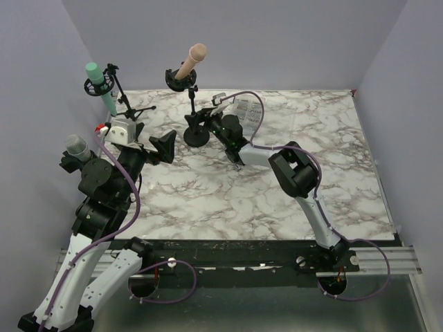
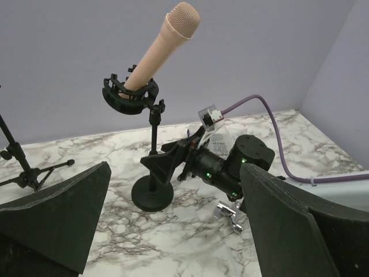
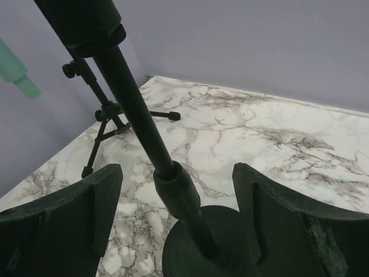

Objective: Remove the microphone from the stand

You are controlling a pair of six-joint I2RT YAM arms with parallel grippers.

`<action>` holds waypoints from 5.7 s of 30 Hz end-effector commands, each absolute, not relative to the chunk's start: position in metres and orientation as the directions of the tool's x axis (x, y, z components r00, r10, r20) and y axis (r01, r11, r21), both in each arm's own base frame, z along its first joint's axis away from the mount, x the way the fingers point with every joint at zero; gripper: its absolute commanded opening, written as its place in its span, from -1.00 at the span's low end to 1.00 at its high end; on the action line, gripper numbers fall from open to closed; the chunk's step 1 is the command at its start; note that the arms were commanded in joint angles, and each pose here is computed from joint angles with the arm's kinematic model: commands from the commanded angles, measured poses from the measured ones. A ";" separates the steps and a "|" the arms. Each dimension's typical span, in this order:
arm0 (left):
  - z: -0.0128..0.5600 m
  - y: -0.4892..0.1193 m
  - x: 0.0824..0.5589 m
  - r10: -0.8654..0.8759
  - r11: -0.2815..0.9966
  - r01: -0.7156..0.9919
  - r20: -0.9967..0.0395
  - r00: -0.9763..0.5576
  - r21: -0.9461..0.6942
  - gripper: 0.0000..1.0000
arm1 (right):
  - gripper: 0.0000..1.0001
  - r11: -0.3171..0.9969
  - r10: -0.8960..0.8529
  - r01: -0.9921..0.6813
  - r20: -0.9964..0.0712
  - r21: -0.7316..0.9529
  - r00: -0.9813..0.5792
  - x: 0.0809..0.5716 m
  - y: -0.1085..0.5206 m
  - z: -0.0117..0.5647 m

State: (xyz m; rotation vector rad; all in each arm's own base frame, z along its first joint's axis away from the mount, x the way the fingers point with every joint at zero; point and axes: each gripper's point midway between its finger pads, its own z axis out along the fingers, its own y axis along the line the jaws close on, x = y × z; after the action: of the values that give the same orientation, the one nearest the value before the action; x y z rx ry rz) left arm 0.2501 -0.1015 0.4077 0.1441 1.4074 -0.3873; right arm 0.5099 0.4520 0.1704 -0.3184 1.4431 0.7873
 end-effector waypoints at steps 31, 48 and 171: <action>0.404 -0.096 0.257 -0.176 0.939 0.316 -0.978 0.115 -0.132 0.97 | -0.65 0.617 0.165 -0.761 -0.979 0.200 -0.124 0.481 0.485 0.136; 0.401 -0.087 0.261 -0.173 0.954 0.266 -0.979 0.112 -0.138 0.95 | -0.81 0.522 0.037 -0.813 -0.959 0.259 -0.282 0.363 0.475 0.100; 0.396 -0.091 0.264 -0.188 0.949 0.273 -0.978 0.088 -0.157 0.97 | -0.54 0.796 0.465 -0.578 -0.792 0.179 0.395 0.274 0.304 0.458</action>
State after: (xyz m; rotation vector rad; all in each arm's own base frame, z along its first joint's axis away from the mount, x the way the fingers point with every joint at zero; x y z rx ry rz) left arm 0.2660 -0.0923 0.3932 0.0716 1.4594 -0.3446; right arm 0.2549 0.3485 0.4685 -0.2483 0.8909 0.9040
